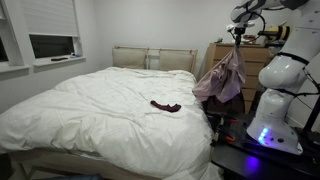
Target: Place the pink clothing inside the black bag
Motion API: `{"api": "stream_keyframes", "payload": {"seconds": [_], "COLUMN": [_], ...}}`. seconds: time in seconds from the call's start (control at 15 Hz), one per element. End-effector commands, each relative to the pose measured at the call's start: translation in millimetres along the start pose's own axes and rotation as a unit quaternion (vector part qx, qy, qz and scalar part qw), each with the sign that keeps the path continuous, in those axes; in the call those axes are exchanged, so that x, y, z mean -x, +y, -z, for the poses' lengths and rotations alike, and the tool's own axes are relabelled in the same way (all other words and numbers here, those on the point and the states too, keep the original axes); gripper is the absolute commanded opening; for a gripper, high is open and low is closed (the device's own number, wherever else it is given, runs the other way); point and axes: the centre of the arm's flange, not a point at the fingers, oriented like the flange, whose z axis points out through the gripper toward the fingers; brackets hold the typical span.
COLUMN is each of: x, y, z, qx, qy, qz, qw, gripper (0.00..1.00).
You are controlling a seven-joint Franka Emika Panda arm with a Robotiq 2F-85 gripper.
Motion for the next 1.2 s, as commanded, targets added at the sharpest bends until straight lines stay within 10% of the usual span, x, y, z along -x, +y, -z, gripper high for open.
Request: {"api": "stream_keyframes", "payload": {"seconds": [0.0,0.87,0.93,1.13], "x": [20,150,153,161], "y": [-29,-4,-1,10], "z": [-31,-121,-122,-117], "qx": [-0.031,0.016,0.020,0.032], "qy": [0.001,-0.075,-0.078,-0.093], "qz": [0.028,0.273,0.287,0.327], "qw": [0.9991,0.9589,0.9544,0.9400], "gripper": [0.01,0.02,0.27,0.44]}}
